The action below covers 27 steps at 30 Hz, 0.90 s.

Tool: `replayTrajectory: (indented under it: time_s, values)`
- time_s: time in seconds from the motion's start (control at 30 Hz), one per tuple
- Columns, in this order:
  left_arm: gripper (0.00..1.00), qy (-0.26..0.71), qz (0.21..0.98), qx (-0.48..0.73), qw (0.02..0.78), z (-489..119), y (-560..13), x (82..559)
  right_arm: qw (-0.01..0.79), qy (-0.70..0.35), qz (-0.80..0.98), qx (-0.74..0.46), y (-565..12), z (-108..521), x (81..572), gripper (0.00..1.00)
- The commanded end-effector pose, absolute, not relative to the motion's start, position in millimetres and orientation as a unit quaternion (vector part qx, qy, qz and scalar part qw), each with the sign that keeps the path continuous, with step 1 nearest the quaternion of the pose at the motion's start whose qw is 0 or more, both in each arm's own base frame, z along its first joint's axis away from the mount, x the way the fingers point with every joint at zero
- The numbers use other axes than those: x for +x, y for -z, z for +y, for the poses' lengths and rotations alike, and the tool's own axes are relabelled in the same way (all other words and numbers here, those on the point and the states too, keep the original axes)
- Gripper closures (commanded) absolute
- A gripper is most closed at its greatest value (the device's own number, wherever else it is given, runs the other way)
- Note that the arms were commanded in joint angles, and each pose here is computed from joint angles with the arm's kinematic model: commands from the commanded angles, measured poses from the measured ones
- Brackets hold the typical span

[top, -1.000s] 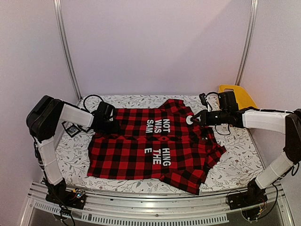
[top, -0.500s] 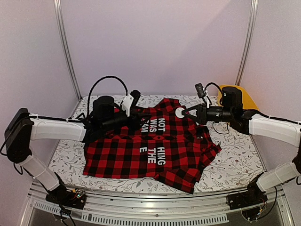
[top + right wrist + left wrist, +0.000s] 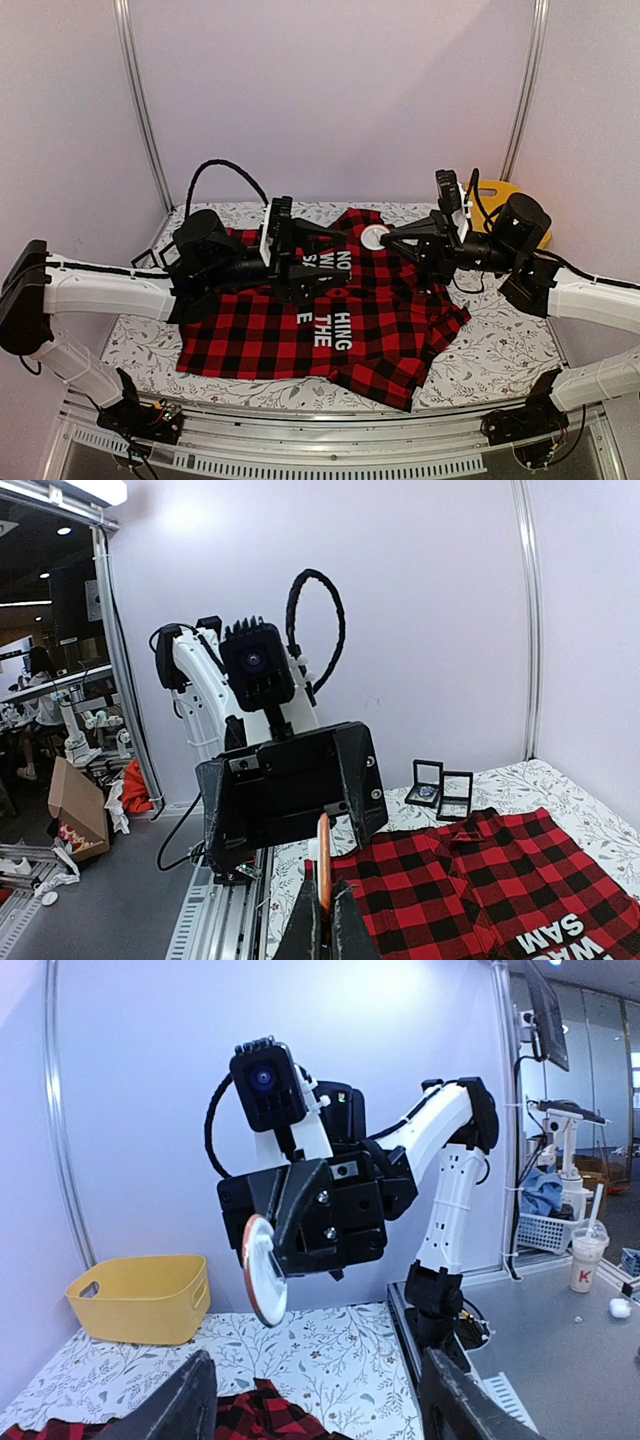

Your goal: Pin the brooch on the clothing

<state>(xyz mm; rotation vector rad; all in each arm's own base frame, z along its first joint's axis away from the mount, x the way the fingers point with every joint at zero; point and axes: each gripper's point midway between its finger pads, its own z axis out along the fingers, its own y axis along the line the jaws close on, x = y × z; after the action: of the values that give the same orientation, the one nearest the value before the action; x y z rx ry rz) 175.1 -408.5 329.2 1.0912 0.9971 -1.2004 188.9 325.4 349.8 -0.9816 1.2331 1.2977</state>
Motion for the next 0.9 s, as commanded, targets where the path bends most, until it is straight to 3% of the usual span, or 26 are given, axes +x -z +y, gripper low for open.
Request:
replayTrajectory:
  time_s: [0.0,0.27,0.37,0.87]
  values:
    - [0.35,0.545,0.406,0.454,0.577,-413,-349,161,0.551,-0.541,0.468,-0.431,-365,328,170,1.0]
    - [0.7,0.561,0.414,0.444,0.563,-428,-355,158,0.553,-0.542,0.461,-0.433,-366,331,160,1.0]
    - [0.77,0.561,0.413,0.449,0.559,-431,-352,154,0.554,-0.542,0.462,-0.431,-365,329,159,1.0]
    - [0.8,0.56,0.424,0.451,0.551,-443,-351,152,0.552,-0.54,0.464,-0.433,-361,329,156,1.0]
